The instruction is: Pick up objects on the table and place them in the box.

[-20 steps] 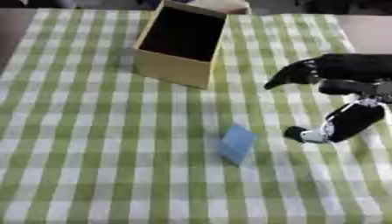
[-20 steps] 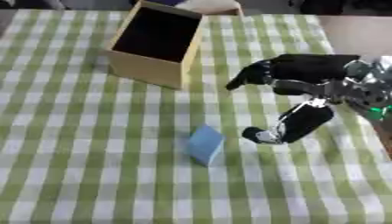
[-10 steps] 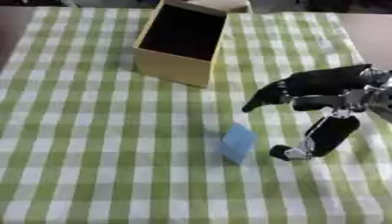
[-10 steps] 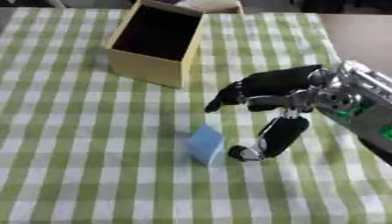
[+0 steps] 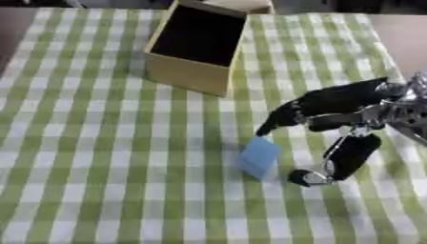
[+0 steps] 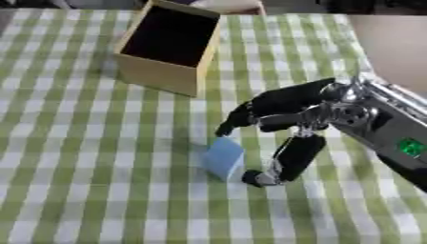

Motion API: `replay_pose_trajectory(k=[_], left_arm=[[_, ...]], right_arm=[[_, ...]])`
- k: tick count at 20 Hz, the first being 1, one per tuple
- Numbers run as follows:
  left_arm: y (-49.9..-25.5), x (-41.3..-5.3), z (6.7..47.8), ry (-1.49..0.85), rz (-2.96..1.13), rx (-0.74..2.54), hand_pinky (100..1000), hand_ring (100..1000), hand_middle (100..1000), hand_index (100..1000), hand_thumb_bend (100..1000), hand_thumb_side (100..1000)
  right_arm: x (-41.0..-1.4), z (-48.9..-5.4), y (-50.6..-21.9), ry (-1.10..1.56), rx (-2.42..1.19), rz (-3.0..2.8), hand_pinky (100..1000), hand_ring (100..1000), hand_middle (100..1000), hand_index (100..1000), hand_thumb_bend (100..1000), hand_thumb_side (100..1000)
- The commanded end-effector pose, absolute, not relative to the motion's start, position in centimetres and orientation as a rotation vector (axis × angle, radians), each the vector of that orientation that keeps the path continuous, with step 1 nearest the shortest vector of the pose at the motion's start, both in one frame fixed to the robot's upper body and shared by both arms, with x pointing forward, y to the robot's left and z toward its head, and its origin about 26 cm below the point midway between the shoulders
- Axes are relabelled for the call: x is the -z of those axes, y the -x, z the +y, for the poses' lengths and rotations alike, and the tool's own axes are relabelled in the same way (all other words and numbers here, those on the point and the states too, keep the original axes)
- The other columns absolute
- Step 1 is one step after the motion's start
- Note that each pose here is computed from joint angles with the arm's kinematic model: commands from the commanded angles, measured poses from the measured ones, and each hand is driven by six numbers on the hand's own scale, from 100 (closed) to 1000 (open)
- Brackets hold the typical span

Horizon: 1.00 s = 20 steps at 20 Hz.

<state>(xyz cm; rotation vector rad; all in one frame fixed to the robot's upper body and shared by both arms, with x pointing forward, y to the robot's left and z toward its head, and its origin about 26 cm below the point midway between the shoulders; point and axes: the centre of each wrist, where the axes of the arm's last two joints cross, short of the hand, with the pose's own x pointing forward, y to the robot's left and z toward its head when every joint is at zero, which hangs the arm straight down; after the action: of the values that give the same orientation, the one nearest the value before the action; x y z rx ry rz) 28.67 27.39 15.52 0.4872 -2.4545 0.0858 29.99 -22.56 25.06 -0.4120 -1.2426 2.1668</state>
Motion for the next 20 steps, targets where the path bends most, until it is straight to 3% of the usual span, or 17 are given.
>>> replay_pose_trajectory(k=[1, 20], left_arm=[[-28.6, -16.4, 27.3, -0.479, -2.488, -0.072, 625, 609, 603, 679, 240, 631], [-28.8, -16.6, 27.0, -0.457, -2.495, -0.067, 623, 606, 600, 677, 230, 639]], right_arm=[[-26.0, -22.5, -29.7, 0.487, -2.191, -1.258, 876, 937, 860, 972, 302, 511], [-24.5, -22.2, -31.7, 0.513, -2.256, -1.201, 894, 979, 892, 964, 321, 535]])
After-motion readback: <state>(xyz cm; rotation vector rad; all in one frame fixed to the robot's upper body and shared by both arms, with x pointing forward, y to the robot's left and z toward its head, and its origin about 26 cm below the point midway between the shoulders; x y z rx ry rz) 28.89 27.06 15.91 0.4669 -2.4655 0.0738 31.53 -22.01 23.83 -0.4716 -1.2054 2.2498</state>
